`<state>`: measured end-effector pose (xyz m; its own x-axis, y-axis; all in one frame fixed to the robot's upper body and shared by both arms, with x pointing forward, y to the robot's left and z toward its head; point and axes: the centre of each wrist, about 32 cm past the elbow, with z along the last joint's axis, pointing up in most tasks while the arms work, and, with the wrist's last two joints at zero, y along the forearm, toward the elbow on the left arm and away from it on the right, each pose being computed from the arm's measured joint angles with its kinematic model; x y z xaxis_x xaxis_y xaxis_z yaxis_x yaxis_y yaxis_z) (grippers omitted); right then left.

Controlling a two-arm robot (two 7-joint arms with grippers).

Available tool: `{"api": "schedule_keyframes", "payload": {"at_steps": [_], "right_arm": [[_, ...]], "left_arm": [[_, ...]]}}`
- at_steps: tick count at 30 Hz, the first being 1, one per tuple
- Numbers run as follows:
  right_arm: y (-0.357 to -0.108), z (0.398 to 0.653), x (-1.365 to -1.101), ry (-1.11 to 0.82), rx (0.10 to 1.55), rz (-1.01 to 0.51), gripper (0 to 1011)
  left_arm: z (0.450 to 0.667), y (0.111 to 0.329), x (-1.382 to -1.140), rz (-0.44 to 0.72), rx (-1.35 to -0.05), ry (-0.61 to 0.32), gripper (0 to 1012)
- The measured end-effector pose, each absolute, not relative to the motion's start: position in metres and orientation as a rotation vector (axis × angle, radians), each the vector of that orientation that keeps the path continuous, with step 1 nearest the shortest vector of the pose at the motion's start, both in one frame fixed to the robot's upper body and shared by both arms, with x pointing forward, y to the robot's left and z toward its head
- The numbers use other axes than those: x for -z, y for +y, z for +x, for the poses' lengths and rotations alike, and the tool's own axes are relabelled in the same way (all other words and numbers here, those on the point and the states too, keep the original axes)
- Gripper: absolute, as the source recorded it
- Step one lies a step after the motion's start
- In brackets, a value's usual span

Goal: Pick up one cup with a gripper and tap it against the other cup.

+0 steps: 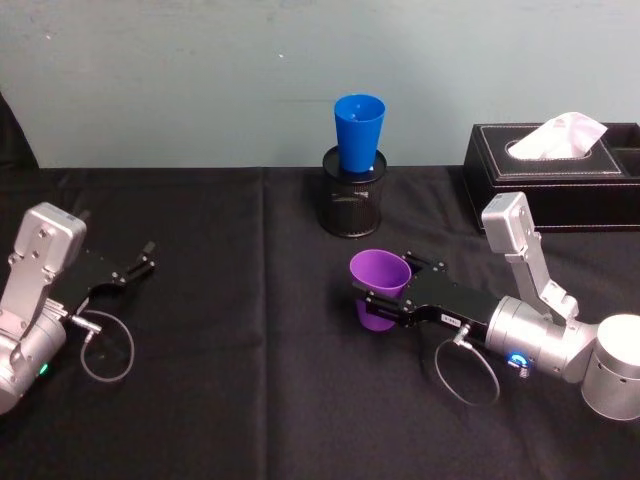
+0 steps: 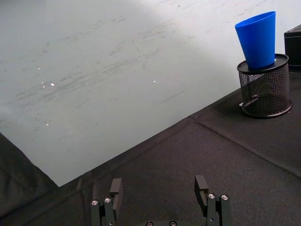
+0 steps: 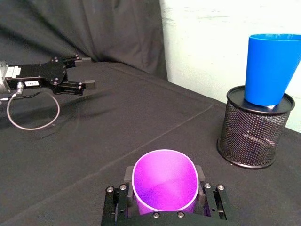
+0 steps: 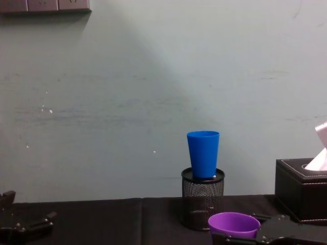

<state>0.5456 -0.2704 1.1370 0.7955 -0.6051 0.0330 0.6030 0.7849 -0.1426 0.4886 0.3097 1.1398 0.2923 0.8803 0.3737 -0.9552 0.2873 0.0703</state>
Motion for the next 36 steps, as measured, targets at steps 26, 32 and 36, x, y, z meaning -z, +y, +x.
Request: {"api": "schedule_keyframes", "payload": {"at_steps": [26,32,36], "right_arm": [[-0.2706,0.5458,-1.1376,0.015,0.654,-0.149,883],[-0.2706,0.5458,-1.1376,0.016,0.654,-0.149,1002],[-0.2706,0.5458,-1.1376,0.016,0.654,-0.148,1003]], "left_arm": [[0.4886,0.3097,-1.1398,0.304,-1.248,-0.285,1000],[0.4886,0.3097,-1.1398,0.305,-1.248,-0.285,1000],[0.4886,0.3097,-1.1398,0.304,-1.248,-0.285,1000]]}}
